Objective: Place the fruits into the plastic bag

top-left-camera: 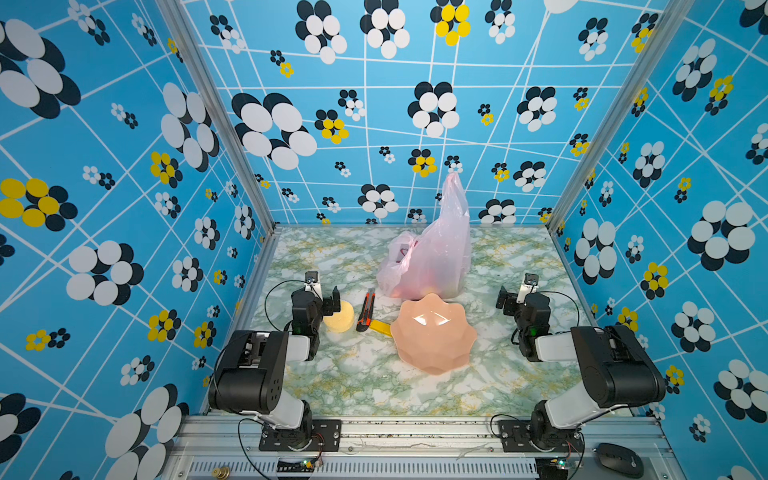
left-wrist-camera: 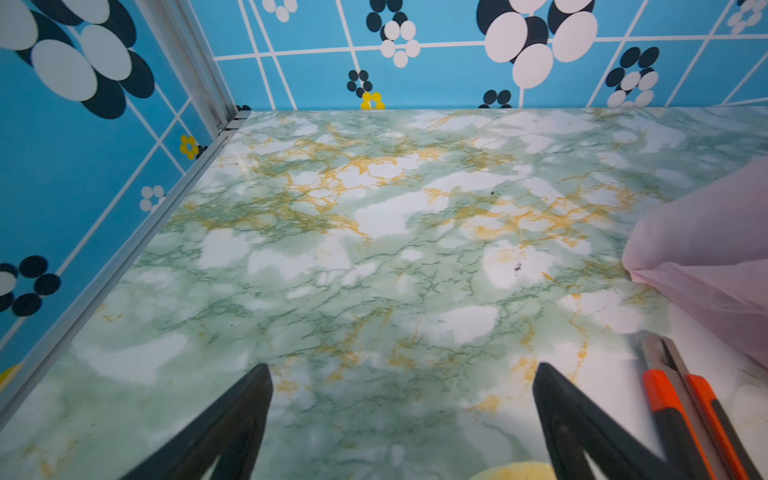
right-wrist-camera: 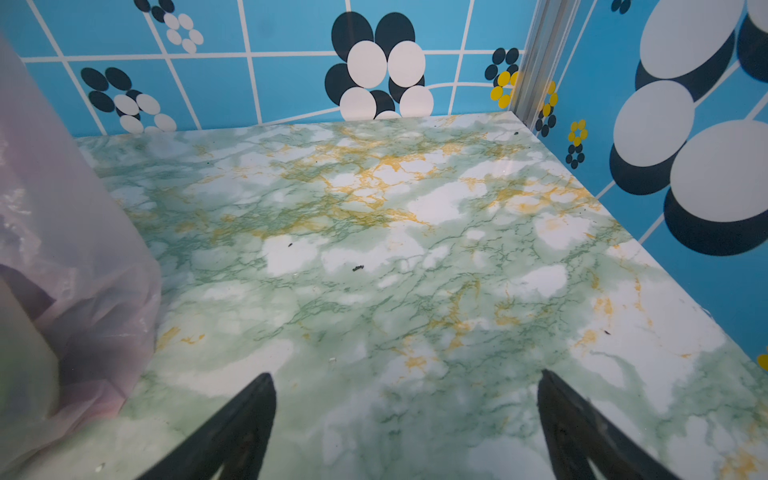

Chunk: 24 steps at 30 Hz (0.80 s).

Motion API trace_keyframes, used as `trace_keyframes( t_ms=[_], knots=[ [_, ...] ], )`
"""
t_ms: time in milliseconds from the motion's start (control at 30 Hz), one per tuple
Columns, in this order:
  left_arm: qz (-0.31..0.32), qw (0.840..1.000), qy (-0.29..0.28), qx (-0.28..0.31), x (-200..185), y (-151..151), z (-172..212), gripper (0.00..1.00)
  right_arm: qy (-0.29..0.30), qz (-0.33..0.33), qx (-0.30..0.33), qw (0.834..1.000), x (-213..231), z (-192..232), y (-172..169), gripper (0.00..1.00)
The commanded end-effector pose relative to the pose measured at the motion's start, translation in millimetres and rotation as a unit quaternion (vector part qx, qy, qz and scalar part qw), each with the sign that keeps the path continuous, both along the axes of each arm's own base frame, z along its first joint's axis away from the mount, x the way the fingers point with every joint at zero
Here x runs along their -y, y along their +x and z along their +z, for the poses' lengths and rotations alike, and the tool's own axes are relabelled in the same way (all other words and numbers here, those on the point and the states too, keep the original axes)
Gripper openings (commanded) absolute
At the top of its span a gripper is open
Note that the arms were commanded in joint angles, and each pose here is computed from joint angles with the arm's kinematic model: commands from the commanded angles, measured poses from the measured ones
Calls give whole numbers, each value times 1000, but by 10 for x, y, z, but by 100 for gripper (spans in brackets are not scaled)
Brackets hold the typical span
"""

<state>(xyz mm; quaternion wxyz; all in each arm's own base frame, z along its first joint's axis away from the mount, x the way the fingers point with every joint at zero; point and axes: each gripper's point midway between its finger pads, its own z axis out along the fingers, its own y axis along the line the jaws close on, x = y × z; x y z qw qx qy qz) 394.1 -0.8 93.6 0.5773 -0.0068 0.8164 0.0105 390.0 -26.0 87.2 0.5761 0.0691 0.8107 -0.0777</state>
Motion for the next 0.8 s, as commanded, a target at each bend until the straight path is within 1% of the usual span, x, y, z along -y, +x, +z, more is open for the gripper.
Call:
trace_keyframes(
  t_ms=[0, 767],
  knots=[
    [2, 1000, -2, 3, -4, 32, 17, 99, 0, 4, 10, 1000, -1, 97, 47, 99],
    [2, 1000, 0, 3, 3, 32, 19, 99, 0, 4, 9, 1000, -1, 89, 41, 99]
  ],
)
